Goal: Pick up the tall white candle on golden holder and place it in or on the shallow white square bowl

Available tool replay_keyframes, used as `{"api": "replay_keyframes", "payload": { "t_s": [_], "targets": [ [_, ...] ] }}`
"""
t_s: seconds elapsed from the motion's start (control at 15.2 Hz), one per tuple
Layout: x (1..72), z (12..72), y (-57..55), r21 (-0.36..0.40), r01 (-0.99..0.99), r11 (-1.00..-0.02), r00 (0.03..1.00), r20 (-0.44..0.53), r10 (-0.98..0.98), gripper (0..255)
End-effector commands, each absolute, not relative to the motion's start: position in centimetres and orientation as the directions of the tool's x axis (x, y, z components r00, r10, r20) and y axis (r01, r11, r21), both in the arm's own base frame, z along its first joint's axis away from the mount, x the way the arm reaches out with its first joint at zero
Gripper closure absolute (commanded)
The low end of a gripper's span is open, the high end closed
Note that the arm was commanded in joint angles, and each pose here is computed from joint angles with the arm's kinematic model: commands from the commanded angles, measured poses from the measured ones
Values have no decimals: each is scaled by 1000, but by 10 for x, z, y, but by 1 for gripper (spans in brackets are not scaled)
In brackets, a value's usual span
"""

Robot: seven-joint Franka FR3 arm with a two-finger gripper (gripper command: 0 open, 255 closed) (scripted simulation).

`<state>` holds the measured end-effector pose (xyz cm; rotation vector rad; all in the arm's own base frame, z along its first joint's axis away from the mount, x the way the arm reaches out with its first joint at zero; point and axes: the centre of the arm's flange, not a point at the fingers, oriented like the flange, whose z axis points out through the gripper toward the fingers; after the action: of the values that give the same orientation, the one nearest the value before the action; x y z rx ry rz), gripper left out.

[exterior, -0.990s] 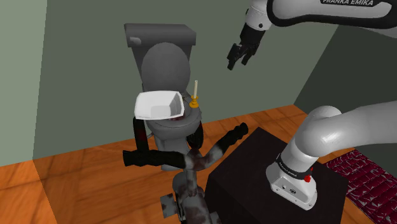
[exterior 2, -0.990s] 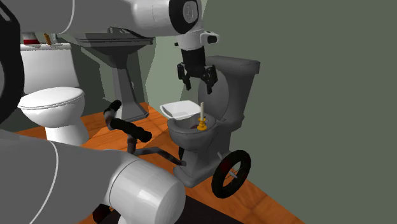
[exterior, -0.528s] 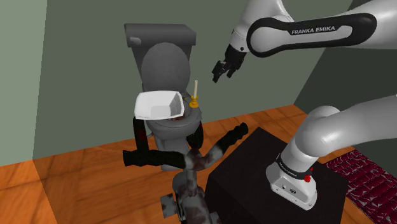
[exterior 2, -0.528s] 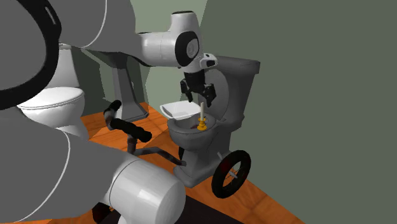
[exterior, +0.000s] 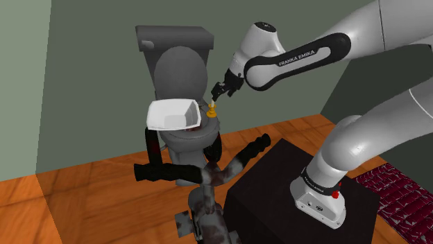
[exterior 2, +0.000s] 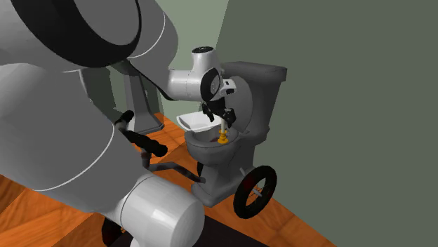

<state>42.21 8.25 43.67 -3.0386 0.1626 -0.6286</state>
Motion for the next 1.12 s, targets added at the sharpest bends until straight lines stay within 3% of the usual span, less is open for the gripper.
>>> {"api": "replay_keyframes", "payload": {
  "t_s": [0.0,0.59,1.06],
  "targets": [
    [435,417,88,-67,-97,-993,901,419,-117,0],
    [457,375,91,-70,-98,-993,897,425,-119,0],
    [456,375,91,-70,-98,-993,897,425,-119,0]
  ]
}}
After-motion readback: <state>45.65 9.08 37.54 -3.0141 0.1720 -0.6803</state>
